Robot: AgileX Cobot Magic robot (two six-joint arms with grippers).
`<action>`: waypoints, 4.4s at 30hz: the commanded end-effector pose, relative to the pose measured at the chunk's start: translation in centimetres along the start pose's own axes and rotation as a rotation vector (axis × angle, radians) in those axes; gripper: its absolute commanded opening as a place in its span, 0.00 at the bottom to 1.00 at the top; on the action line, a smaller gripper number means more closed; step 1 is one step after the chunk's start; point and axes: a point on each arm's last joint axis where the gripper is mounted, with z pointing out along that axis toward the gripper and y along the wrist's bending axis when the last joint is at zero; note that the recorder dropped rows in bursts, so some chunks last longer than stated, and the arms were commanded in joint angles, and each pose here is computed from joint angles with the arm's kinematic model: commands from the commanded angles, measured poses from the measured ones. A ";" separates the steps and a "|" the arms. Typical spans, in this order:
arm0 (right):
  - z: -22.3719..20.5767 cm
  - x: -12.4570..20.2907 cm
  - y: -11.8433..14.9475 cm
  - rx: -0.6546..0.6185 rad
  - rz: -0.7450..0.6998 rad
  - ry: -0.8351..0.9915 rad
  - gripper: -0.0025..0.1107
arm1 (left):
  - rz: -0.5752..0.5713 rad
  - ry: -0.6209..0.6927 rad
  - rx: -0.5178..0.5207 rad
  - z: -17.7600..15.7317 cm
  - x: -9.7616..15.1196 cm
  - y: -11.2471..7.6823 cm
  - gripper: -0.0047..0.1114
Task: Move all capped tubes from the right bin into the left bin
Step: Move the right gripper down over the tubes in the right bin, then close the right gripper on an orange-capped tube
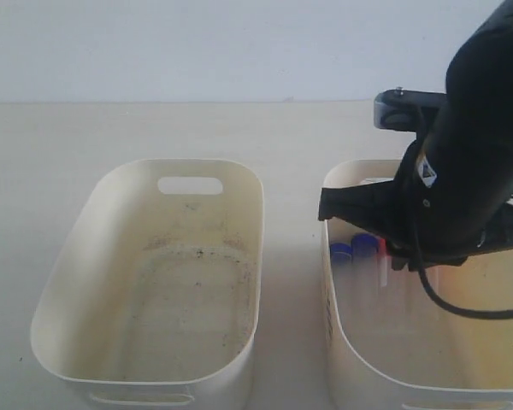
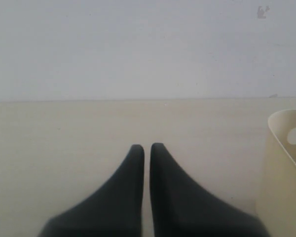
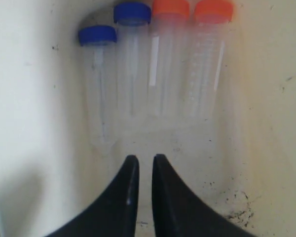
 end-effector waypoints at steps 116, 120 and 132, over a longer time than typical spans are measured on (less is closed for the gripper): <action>14.1 -3.2 -1.3 0.125 -0.087 0.217 0.18 | -0.007 -0.005 0.008 0.0 -0.1 0.0 0.08; 13.7 -3.2 -1.4 0.131 -0.087 0.220 0.02 | -0.007 -0.005 0.008 0.0 -0.1 0.0 0.08; 7.3 -3.8 -2.3 0.087 -0.072 0.125 0.02 | -0.007 -0.005 0.008 0.0 -0.1 0.0 0.08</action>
